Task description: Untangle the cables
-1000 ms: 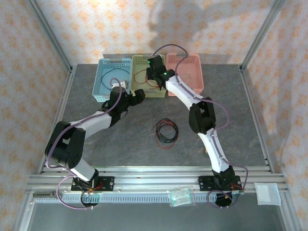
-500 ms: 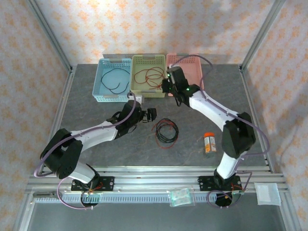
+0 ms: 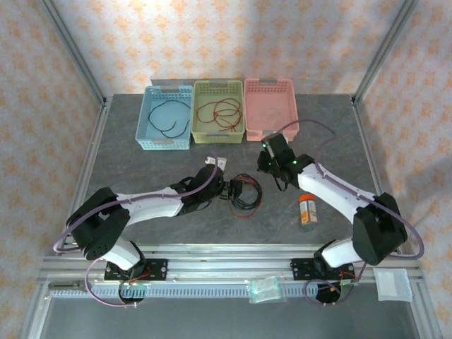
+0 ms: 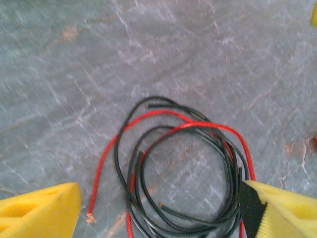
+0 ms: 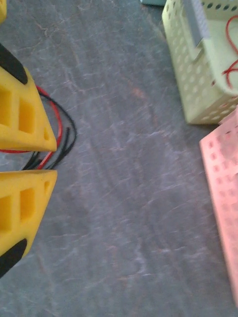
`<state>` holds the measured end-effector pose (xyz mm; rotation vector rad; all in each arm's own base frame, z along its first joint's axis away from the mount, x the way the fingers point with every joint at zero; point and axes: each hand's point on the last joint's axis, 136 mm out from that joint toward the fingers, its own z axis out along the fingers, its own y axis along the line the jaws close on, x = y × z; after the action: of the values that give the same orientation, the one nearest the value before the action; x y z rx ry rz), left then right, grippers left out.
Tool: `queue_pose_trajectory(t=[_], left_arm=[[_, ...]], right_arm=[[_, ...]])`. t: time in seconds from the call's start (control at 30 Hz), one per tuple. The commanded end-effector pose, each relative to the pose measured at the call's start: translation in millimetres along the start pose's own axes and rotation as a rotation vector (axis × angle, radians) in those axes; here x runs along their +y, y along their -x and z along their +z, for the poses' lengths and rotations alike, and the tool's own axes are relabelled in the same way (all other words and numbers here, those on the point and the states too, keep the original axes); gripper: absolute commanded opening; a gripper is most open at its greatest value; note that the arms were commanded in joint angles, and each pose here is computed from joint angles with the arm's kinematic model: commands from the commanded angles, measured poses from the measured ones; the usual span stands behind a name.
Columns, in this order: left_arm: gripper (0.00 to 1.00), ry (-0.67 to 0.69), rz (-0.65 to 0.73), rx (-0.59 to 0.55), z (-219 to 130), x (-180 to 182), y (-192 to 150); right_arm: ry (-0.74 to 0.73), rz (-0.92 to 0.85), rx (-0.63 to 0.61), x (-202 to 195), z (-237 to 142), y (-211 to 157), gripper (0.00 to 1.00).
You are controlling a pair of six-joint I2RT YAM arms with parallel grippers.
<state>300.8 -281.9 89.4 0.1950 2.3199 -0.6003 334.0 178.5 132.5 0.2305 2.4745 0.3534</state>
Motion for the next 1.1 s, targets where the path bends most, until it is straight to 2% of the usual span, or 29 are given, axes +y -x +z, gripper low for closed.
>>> queue_pose_trajectory(t=[0.0,0.1,0.27,0.5,0.87,1.07], left_arm=[[0.84,0.008,-0.042,-0.023,2,-2,-8],[0.84,0.000,-0.037,-0.029,0,-6,-15],[0.84,-0.005,-0.084,-0.032,-1,-7,-23],[0.83,-0.013,-0.082,-0.032,-3,-12,-31],[0.84,0.047,-0.081,-0.059,-7,1,-29],[0.84,0.079,-0.082,-0.077,-7,7,-23]], right_arm=[[0.013,0.118,0.072,-7,2,-23,0.17],[0.061,0.160,0.097,1,5,-30,0.19],[0.036,0.165,0.134,-3,17,-41,0.25],[0.070,0.174,0.180,7,31,-53,0.36],[0.079,0.167,0.255,10,52,-73,0.37],[0.083,0.155,0.292,12,55,-83,0.33]])
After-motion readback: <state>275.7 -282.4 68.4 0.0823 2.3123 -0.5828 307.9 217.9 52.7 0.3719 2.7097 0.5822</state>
